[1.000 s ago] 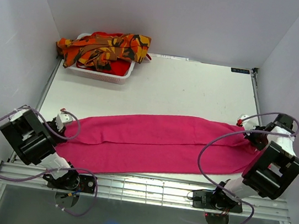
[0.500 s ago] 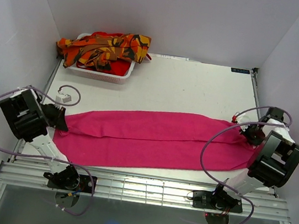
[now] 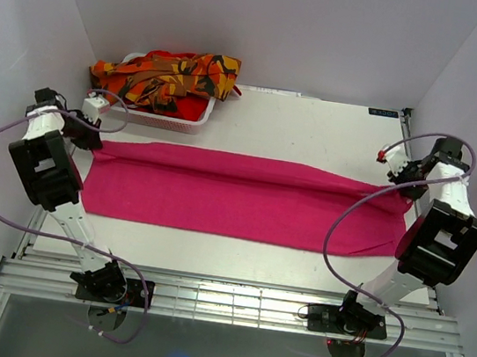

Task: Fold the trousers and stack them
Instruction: Fold the trousers

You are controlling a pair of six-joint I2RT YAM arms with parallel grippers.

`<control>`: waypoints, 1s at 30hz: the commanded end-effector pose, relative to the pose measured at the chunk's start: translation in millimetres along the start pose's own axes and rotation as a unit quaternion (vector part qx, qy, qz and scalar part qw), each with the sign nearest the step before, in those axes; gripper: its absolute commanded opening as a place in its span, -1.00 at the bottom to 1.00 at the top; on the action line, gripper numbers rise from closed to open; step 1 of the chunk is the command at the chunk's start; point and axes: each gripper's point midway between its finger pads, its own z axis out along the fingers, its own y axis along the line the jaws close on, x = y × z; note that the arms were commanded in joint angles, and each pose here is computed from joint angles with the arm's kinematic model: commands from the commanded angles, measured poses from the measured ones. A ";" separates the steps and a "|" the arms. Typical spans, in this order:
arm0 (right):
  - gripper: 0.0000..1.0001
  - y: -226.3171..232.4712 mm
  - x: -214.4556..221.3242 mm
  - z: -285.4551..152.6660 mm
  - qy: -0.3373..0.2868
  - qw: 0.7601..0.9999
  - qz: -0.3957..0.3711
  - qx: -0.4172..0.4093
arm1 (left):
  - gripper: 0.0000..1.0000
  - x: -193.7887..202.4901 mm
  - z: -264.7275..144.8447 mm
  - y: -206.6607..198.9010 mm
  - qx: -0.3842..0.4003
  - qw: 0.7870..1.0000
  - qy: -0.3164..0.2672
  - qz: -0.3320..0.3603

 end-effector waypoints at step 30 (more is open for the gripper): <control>-0.84 102.8 91.7 -3.0 0.027 0.998 -0.025 -0.053 | -0.53 154.3 -44.4 -69.1 0.018 0.999 0.028 0.013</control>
